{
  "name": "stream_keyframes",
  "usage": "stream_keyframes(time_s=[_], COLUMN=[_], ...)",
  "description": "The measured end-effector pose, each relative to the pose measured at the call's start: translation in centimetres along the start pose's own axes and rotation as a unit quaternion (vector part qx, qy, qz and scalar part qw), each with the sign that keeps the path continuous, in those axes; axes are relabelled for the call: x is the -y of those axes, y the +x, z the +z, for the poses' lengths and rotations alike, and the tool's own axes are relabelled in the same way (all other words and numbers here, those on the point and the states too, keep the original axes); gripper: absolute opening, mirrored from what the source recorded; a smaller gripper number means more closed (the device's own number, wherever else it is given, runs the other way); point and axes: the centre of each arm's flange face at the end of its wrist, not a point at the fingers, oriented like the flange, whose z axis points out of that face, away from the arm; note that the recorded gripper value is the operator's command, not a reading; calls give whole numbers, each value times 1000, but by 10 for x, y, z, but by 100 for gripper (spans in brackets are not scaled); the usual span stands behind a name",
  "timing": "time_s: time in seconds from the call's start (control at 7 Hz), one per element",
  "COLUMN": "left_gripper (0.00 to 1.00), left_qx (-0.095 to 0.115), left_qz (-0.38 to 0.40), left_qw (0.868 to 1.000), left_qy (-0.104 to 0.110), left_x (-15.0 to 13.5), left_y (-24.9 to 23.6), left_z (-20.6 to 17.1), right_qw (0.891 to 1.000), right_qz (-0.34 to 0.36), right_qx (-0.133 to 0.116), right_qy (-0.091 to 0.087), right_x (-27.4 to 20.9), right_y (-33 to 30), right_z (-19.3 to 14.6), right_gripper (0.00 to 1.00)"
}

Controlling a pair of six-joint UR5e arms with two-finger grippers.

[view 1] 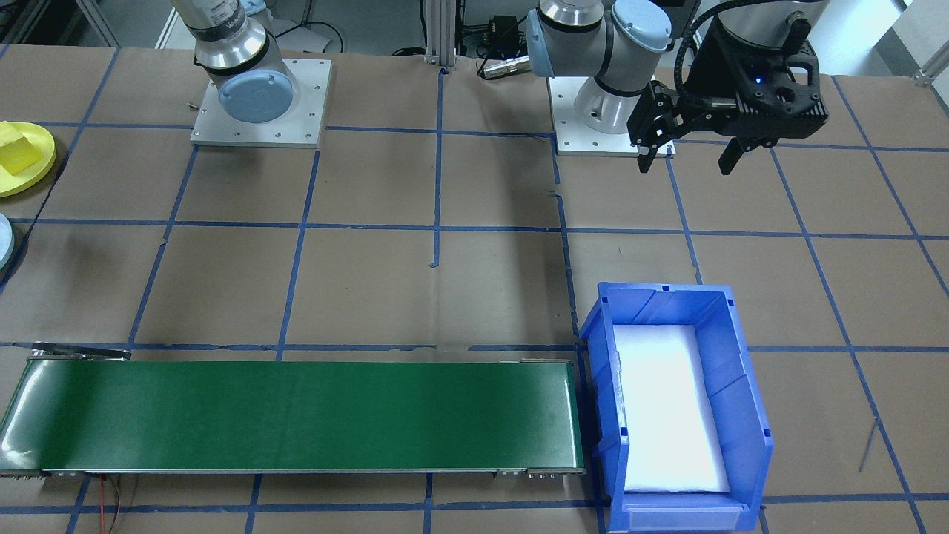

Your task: Move block left to right into plate

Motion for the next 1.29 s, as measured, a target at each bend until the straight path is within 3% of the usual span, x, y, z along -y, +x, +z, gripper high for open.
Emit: stream_keyframes(time_s=[0.29, 0.71, 1.0, 1.29], left_gripper=[100, 100, 100, 100], left_qx=[1, 1, 1, 1], left_qz=[0, -1, -1, -1], left_qw=[1000, 1000, 1000, 1000], left_qy=[1, 1, 1, 1], left_x=[-1, -3, -3, -3], left_y=[0, 0, 0, 0], left_z=[-1, -2, -2, -2], right_qw=[1000, 996, 996, 995], right_qz=[-18, -55, -27, 15], right_qx=[-19, -48, -39, -17], right_qy=[12, 57, 79, 98], right_x=[63, 139, 163, 158], right_y=[-88, -221, -338, -460], right_z=[-44, -122, -153, -166], right_gripper=[99, 99, 100, 100])
